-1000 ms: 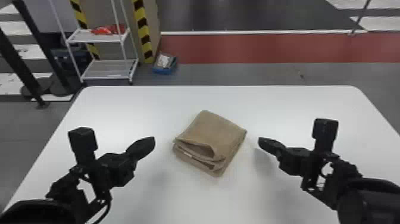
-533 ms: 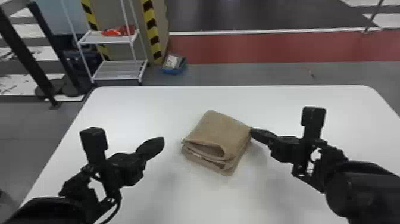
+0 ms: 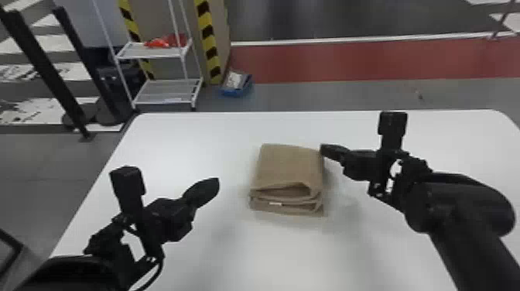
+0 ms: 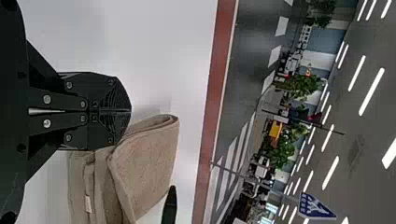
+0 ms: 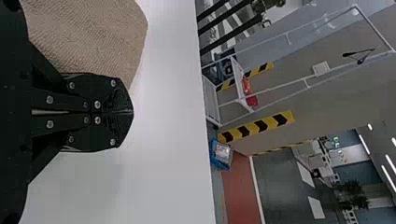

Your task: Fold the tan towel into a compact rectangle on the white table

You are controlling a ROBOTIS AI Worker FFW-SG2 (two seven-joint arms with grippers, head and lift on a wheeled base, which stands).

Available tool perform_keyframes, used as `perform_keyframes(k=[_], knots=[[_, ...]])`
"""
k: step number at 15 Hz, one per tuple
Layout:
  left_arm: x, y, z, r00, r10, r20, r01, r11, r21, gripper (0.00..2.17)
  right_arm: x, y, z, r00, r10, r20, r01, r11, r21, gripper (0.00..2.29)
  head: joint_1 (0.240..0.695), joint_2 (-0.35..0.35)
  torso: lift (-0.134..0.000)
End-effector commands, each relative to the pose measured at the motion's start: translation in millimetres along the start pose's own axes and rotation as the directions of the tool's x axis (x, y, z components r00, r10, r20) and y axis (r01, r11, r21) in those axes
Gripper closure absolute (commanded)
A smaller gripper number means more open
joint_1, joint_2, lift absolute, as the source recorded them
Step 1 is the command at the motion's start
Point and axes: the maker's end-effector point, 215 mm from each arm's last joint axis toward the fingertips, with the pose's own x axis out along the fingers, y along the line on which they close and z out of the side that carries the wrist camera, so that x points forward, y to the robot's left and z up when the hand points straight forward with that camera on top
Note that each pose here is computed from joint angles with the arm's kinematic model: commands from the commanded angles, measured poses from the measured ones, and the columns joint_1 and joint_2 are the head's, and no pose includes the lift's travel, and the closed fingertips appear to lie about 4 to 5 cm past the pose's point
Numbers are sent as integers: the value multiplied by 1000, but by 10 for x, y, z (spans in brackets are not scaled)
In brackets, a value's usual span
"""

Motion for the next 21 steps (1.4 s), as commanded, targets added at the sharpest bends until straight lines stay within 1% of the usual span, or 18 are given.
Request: perform_keyframes(k=[1,3,5,6,7,8,9,10,12,13,14,15,16,17,18,20,21], knots=[[-20,10,10,1000,0,4,0,1000,-6,1717,109,151,49,1000,24,-5,-24,1000,-5,2182,695,137,-125],[-20,-2,16,1000,-1,7,2,1000,-7,1717,126,226,28,999,41,-9,-41,999,-3,2182,695,152,-125],[-22,-30,96,1000,-3,20,3,1000,2,1717,-39,242,32,999,42,25,-42,999,-13,2182,695,163,-125],[-31,-59,153,1000,-1,30,1,1000,9,1717,-194,235,205,997,45,69,-42,998,-40,2182,695,164,-125],[-30,-62,224,999,13,50,-14,1000,16,1713,-351,225,310,994,46,98,-38,996,-78,2182,695,162,-125],[-27,-72,369,995,23,98,-26,999,32,1656,-511,185,411,992,41,122,-27,992,-120,2132,695,157,-125],[-21,-117,523,989,22,148,-30,998,52,1504,-701,106,517,989,28,147,-4,986,-165,1858,695,150,-125],[-18,-166,626,983,18,185,-30,997,65,1295,-903,-16,612,985,0,173,34,980,-194,1538,695,130,-125],[5,-247,707,976,20,216,-39,996,83,-1,-1217,-64,602,986,8,168,35,967,-253,896,695,97,-125],[18,-299,755,970,30,240,-57,993,107,-1,-1361,-19,523,986,10,165,35,963,-267,306,695,86,-125],[22,-356,798,963,43,266,-82,987,137,-1,-1524,-4,500,984,3,177,47,961,-274,-1,695,74,-125],[7,-423,860,952,52,303,-108,979,172,33,-1670,51,401,983,-1,185,51,962,-268,-1,695,64,-125],[4,-465,865,947,47,319,-107,979,175,36,-1813,36,347,979,-20,203,73,963,-258,-1,695,55,-125],[25,-496,834,948,45,315,-105,979,176,36,-1973,19,292,973,-44,225,100,965,-244,26,695,37,-125],[31,-515,826,945,61,321,-127,974,188,36,-2113,4,242,966,-68,248,127,964,-232,29,695,25,-125],[-7,-578,865,924,108,366,-192,960,204,36,-2274,-1,195,951,-104,292,173,960,-220,49,695,6,-125],[-77,-646,906,908,111,405,-209,956,206,36,-2349,30,218,938,-105,331,185,958,-221,49,695,-2,-125]])
